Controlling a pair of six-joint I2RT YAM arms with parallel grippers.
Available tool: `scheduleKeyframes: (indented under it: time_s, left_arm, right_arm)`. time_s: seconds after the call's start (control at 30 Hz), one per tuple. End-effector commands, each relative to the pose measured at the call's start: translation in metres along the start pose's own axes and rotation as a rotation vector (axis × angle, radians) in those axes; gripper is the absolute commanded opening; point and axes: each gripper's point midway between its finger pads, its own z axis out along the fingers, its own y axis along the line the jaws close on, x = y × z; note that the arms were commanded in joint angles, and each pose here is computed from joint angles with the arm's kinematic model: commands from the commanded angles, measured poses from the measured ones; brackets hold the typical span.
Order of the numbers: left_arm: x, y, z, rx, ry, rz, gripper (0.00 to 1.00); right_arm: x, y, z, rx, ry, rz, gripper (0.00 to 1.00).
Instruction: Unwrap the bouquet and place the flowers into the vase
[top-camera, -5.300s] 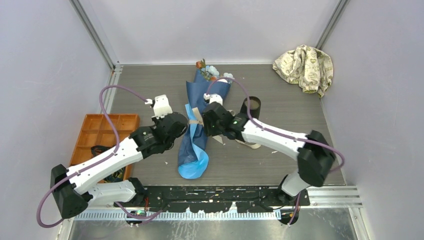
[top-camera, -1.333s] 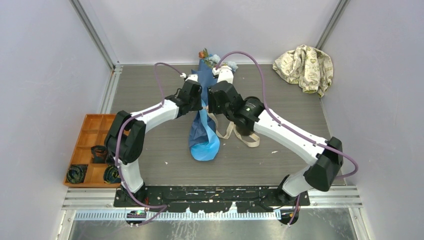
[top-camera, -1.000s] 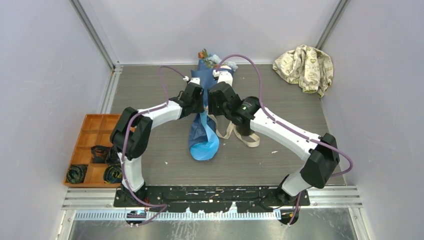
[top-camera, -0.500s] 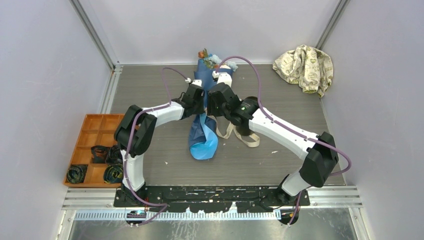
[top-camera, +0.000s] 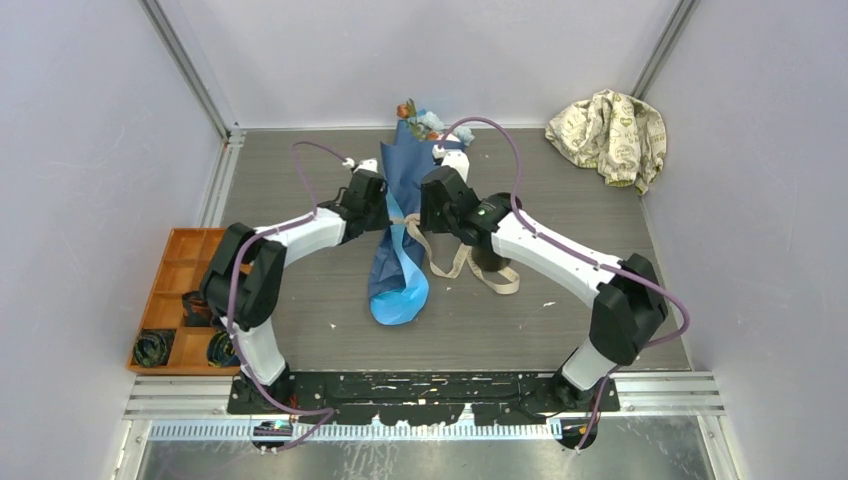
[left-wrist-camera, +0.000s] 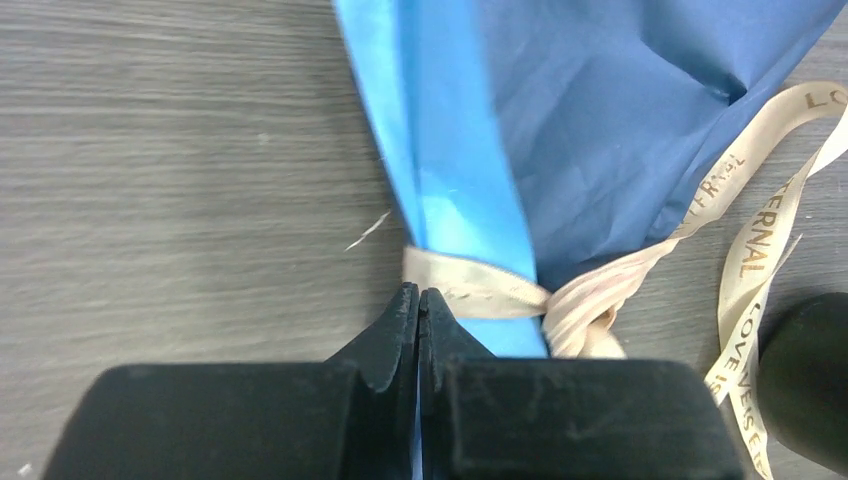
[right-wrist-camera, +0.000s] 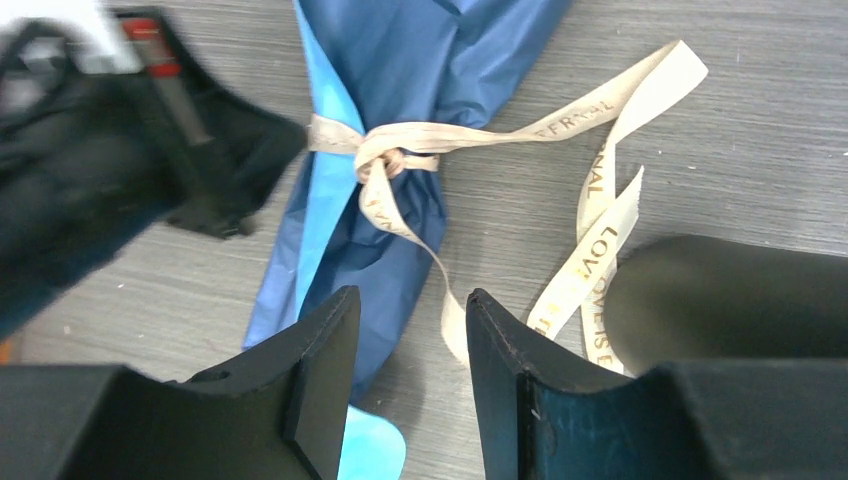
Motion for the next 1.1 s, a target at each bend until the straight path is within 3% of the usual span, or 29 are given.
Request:
scheduleKeyframes:
  time_s: [0.0,0.43,0.7,0.9,1.07]
  left_arm:
    - [-0.02,0.008,-0.028,0.022,-0.064,-0.073,0.0]
    - [-0.014,-0.004,-0.027,0.133,-0.013,-0.113,0.0]
    - [-0.025,-0.015,-0.035,0.192,-0.016,-0.141,0.04]
    - [-0.034,-0.029,-0.033,0.238,-0.013,-0.157,0.07]
    - [-0.042,-0.037,-0.035,0.266,-0.014,-0.158,0.08]
  right_arm:
    - [0.006,-0.003,0.021,0.019,0.023,0.044,0.49]
    - [0.058,0.013,0.085,0.017,0.204,0.008,0.49]
    - [0.093,0.009,0.077,-0.01,0.3,0.018,0.47]
    - [0.115,-0.006,0.068,0.003,0.337,0.009,0.31]
    - [0.124,-0.011,0.07,0.023,0.364,-0.009,0.04]
